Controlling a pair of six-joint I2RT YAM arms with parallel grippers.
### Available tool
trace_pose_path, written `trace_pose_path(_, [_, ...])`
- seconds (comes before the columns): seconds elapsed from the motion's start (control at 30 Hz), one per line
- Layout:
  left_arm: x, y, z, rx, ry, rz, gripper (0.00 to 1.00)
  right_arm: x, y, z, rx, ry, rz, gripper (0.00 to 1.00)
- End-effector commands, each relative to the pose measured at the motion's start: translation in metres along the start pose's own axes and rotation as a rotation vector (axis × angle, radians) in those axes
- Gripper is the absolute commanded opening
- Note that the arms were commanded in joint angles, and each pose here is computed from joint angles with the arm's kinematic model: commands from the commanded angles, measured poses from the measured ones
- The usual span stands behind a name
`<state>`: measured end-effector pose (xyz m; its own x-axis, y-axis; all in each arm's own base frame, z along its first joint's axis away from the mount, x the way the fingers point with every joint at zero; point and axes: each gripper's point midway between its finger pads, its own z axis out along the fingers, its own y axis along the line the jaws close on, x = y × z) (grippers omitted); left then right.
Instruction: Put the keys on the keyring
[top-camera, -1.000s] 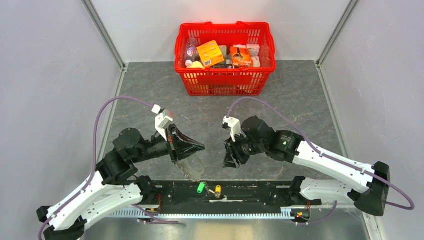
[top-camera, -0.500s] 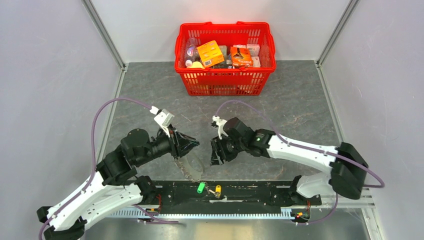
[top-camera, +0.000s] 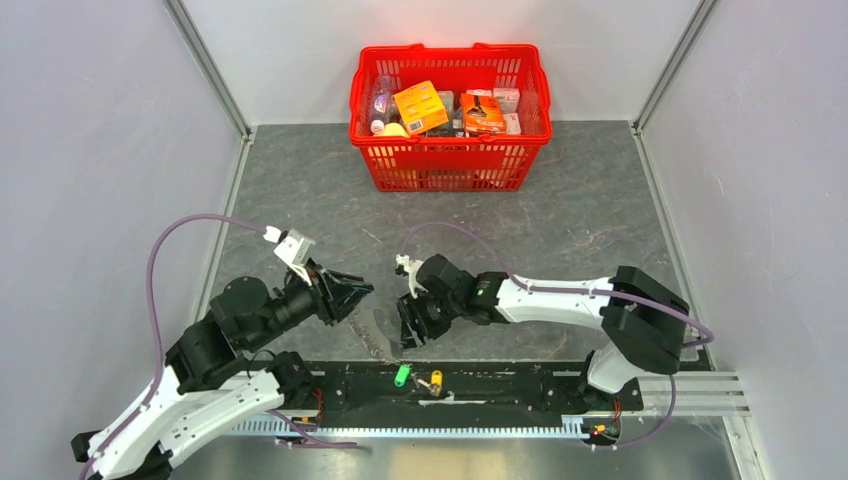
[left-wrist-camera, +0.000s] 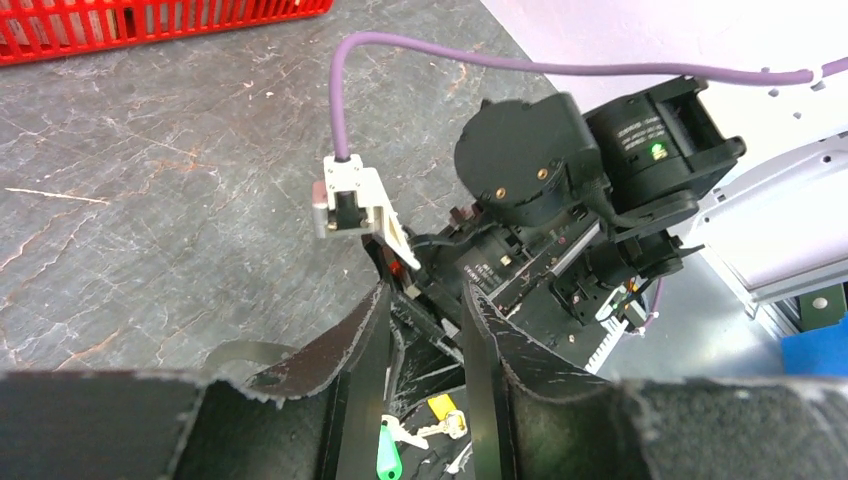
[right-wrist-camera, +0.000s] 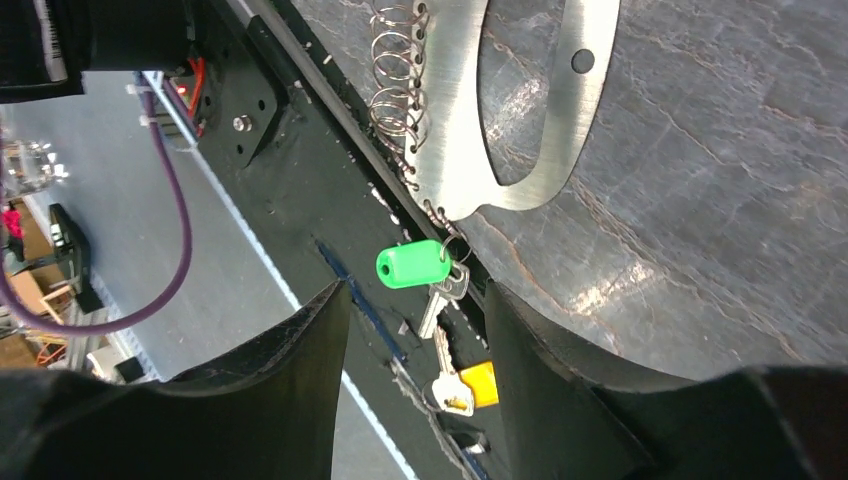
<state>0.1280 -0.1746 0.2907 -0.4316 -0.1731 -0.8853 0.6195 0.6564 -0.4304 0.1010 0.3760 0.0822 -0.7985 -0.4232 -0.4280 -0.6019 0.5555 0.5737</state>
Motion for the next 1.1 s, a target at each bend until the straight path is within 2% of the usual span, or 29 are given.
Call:
trace_pose_path(0.0, [-0.006,0.005,-0.007,-0.019,-0.030,0.028,0.39,-0.026,0.018,0.015,-0.018,-0.100,-0.017,0.60])
trace_pose_path(0.3, [-0.009,0.002,-0.019,-0.002,-0.055,0.021,0.39,-0.096,0.016,0.042,0.131,-0.257,0.035,0.60])
trace_pose_path(0.53, [-0.011,0.007,-0.031,-0.017,-0.064,0.040,0.39,-0.128,0.009,0.074,0.169,-0.270,0.063,0.54])
trace_pose_path(0.8, [-0.013,0.008,-0.038,-0.020,-0.067,0.063,0.40,-0.138,-0.026,0.096,0.182,-0.256,0.140,0.47])
trace_pose_path(1.07, [-0.010,0.010,-0.034,-0.026,-0.050,0.084,0.40,-0.134,-0.027,0.112,0.125,-0.228,0.141,0.45])
